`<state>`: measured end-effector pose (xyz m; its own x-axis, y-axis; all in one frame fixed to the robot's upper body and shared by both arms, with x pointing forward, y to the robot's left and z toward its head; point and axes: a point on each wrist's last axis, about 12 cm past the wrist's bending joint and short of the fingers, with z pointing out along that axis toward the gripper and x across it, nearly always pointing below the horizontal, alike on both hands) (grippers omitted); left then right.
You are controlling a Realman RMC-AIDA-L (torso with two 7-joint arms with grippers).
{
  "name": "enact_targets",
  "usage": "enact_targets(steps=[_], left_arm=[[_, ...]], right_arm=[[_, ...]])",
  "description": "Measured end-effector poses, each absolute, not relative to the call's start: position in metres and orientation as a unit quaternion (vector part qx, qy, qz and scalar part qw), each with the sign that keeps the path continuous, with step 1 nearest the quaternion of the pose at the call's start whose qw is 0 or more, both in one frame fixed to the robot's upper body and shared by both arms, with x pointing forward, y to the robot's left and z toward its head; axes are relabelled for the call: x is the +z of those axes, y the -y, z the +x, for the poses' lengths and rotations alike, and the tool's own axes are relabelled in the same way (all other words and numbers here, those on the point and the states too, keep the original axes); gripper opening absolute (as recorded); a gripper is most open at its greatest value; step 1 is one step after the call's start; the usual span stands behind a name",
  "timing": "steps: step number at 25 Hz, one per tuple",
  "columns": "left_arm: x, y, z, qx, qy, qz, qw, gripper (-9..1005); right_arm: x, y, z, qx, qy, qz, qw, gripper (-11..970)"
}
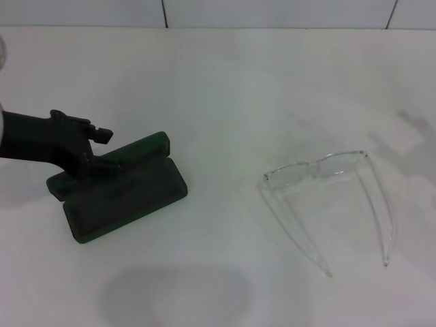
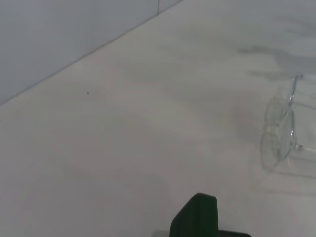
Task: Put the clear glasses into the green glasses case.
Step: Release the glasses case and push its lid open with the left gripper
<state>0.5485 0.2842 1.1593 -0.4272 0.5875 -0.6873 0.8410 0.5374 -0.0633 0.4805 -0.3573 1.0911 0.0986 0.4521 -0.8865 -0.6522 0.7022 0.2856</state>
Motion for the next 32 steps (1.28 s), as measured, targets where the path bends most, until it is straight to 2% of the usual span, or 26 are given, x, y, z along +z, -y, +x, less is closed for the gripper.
enact_targets(steps=[7,22,28,32], left_arm=[[1.148,-0.279,0.556,-0.204,-0.829,0.44,0.279,584],[1.144,-0.28,0.558,-0.191,-0.835,0.441,0.267,497],[1.143,-0.281,0.558,-0.19,-0.84,0.434,0.262,493],[1.143,-0.281,0.558,-0.189,-0.843,0.432,0.26,448]], right_arm=[[1.089,0.357,0.479,0.366,-0.559,-0.093,0.738,857],[1.088,0.357,0.476,0.364,-0.557,-0.094,0.741,858],[1.088,0.357,0.475,0.366,-0.556,-0.096,0.74,858],[1.087,0.357,0.473,0.366,-0.556,-0.095,0.74,857]])
